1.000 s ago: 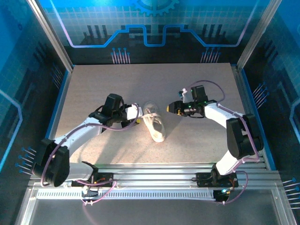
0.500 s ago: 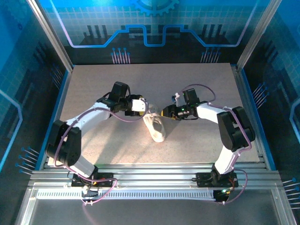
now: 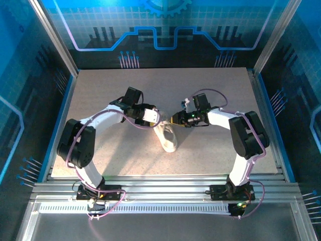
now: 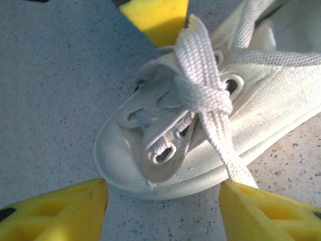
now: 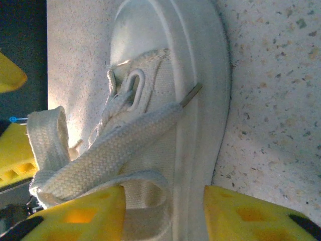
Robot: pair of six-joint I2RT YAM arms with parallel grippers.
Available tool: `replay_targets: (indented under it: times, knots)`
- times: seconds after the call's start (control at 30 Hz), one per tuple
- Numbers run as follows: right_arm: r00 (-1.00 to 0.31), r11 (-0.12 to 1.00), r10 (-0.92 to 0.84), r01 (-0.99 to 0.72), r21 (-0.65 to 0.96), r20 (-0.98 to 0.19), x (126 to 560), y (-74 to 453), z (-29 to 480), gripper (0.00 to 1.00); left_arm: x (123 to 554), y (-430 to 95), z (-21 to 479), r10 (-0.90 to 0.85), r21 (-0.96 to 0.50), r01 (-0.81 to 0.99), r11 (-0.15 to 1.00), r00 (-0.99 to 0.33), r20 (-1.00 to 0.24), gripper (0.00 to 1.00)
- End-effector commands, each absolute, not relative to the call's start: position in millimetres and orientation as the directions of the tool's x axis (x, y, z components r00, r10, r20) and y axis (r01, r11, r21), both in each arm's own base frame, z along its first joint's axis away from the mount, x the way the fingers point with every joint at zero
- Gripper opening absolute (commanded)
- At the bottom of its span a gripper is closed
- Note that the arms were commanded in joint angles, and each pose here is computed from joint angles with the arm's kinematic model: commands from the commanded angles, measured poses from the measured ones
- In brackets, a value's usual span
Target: Tie the shoes
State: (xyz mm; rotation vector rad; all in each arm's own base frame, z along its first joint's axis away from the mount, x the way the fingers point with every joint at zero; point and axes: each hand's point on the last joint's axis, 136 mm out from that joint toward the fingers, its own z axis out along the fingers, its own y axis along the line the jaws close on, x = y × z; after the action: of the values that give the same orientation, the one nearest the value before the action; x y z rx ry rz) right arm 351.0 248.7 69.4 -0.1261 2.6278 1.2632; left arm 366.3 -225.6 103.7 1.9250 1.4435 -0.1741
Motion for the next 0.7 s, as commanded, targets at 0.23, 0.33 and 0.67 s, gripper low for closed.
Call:
replay_targets:
  times: [0.23, 0.33, 0.67]
  knots:
    - [-0.964, 0.609, 0.01, -0.204, 0.766, -0.265, 356, 257, 85, 0.2, 362, -247, 102, 0.744, 0.469, 0.86, -0.202, 0.446, -0.497, 0.6]
    - [-0.96, 0.614, 0.012, -0.213, 0.76, -0.278, 358, 257, 88, 0.13, 358, -248, 100, 0.747, 0.454, 0.866, -0.21, 0.442, -0.496, 0.52]
    - [-0.94, 0.664, 0.019, -0.242, 0.707, -0.339, 357, 245, 97, 0.0, 341, -244, 98, 0.761, 0.412, 0.895, -0.172, 0.386, -0.521, 0.0]
